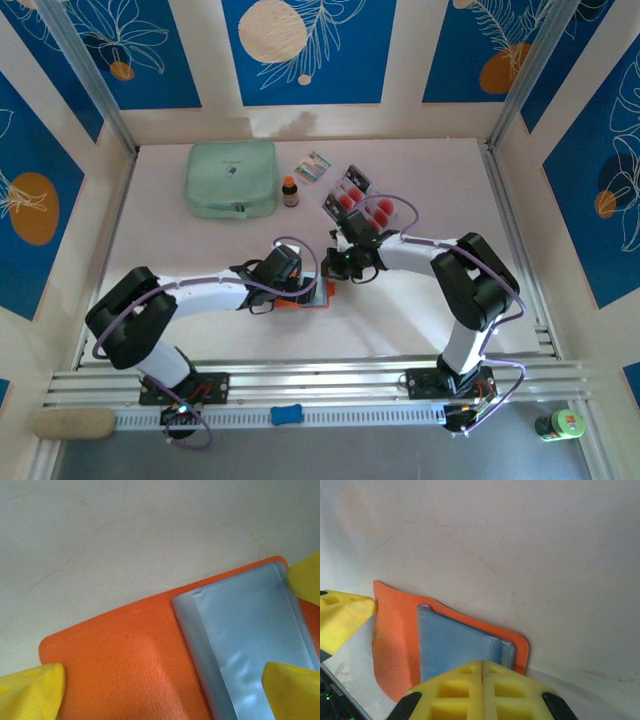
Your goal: Put the credit cards into the card holder
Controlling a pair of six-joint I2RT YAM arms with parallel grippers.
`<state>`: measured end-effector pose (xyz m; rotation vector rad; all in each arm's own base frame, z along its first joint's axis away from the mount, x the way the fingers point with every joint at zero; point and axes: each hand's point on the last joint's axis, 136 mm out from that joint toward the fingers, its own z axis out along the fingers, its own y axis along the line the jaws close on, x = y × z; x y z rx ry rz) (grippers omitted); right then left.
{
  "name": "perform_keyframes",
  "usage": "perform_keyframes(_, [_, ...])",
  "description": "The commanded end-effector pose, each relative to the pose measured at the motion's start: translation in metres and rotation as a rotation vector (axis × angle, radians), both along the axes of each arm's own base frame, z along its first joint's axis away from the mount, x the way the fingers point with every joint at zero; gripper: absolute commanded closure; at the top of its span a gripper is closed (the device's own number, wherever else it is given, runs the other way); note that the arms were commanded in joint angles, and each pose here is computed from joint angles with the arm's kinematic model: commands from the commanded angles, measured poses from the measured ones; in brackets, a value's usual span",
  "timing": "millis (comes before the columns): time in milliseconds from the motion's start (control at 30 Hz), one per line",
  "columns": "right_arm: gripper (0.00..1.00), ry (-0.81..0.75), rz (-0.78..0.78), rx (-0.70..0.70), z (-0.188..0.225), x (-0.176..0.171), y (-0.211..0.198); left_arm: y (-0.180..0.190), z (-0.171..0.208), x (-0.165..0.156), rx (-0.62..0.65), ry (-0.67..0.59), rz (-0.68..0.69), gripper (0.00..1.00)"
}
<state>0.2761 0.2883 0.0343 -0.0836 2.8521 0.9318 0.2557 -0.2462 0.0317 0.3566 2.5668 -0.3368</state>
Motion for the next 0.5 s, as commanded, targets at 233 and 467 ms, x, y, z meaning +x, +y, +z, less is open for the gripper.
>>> perform_keyframes(233, [1.0,0.048,0.024,0.006,-0.014,-0.004,0.009,-0.005,0.002,0.001,0.011,-0.014,-0.02,0.0])
perform_keyframes(467, [1.0,0.095,0.024,0.07,-0.019,-0.008,0.019,-0.005,0.001,0.001,0.012,-0.014,-0.021,0.0])
